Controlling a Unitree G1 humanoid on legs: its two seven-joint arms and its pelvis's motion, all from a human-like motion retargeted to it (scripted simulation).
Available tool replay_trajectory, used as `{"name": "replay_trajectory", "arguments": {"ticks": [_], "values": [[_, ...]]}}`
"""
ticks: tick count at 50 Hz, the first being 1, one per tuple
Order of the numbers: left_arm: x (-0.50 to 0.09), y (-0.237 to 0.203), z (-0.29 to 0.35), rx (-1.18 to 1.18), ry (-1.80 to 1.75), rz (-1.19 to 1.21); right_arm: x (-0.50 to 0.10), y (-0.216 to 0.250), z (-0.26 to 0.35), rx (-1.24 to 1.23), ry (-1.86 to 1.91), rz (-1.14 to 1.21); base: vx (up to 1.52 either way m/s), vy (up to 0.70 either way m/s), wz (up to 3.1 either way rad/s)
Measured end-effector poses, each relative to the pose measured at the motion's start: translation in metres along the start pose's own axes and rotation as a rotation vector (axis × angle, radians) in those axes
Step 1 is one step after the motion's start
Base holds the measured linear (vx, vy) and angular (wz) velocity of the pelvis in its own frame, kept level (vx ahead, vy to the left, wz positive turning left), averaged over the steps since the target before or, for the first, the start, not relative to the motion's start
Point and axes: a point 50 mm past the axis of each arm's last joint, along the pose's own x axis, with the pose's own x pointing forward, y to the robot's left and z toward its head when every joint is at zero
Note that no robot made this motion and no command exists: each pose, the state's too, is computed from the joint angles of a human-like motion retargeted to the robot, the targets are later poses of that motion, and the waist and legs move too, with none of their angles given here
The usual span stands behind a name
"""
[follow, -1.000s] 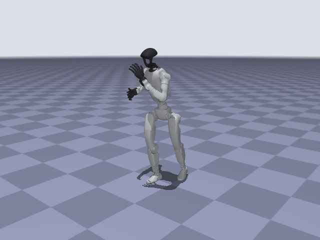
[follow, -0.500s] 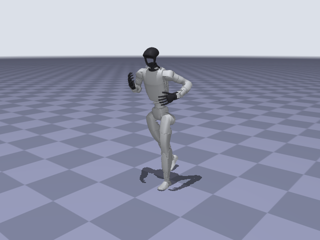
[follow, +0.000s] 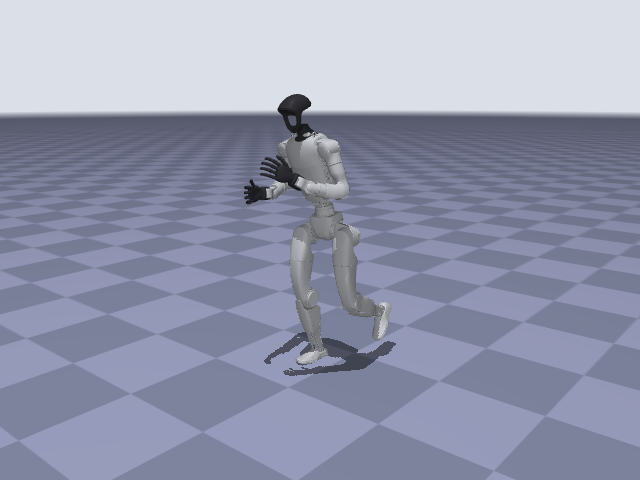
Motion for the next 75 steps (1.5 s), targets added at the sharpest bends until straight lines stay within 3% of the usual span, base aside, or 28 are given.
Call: {"name": "replay_trajectory", "arguments": {"ticks": [5, 11, 16, 20, 24, 28, 35, 38, 41, 45, 50, 57, 60, 63, 68, 75], "values": [[-0.120, 0.044, -0.008, -0.090, 0.520, 0.075, 0.014, -0.016, 0.061, 0.191, -0.343, -0.221, 1.24, -0.02, -0.62], [-0.182, 0.084, 0.008, -0.030, 0.877, 0.046, 0.015, -0.001, 0.086, 0.315, -0.445, -0.136, 1.30, 0.17, -0.82], [-0.156, 0.059, -0.031, -0.013, 0.758, -0.077, 0.002, 0.017, 0.050, 0.339, -0.255, -0.008, 1.25, 0.29, 0.25], [-0.075, 0.022, -0.067, 0.164, 0.476, -0.199, -0.026, 0.015, -0.008, 0.228, 0.035, -0.126, 1.09, 0.22, 0.44], [0.041, 0.002, -0.009, 0.352, -0.086, -0.170, -0.068, -0.002, -0.003, 0.175, 0.132, -0.083, 1.12, 0.12, 0.96], [0.084, -0.007, 0.055, 0.161, -0.404, 0.104, -0.086, -0.030, 0.011, 0.073, 0.245, -0.037, 1.22, -0.10, 1.64], [0.050, -0.008, 0.072, 0.016, -0.432, -0.028, -0.076, -0.025, -0.010, -0.049, 0.324, 0.052, 1.27, -0.30, -0.26], [0.010, 0.004, 0.018, -0.031, -0.078, -0.030, -0.038, -0.010, -0.031, 0.013, 0.263, 0.055, 1.09, -0.13, -1.05], [-0.068, 0.018, -0.041, -0.056, 0.400, 0.023, 0.011, 0.004, -0.025, -0.019, 0.123, 0.055, 1.11, -0.08, -0.65], [-0.127, 0.041, -0.018, -0.233, 0.595, 0.043, 0.031, 0.013, 0.032, 0.266, -0.189, -0.050, 1.27, -0.08, -0.47], [-0.111, 0.059, 0.014, -0.223, 0.561, -0.135, 0.012, 0.033, 0.064, 0.430, -0.296, 0.067, 1.39, 0.06, -0.43], [-0.070, 0.035, 0.005, -0.140, 0.285, -0.217, -0.007, 0.072, 0.033, 0.375, -0.126, 0.357, 1.28, 0.07, 1.34], [-0.030, -0.003, -0.013, -0.141, 0.136, -0.240, -0.021, 0.070, 0.006, 0.376, -0.010, 0.230, 1.03, -0.13, 0.85], [0.012, -0.029, 0.014, -0.220, -0.084, -0.202, -0.037, 0.050, 0.012, 0.441, 0.007, 0.132, 0.99, -0.17, 0.11], [0.038, -0.033, 0.060, -0.255, -0.305, -0.174, -0.058, 0.019, 0.030, 0.374, 0.069, 0.133, 1.08, -0.25, -0.05], [0.030, -0.029, 0.049, -0.152, -0.241, -0.253, -0.073, -0.002, 0.020, 0.141, 0.177, 0.043, 1.20, -0.32, -0.93]]}}
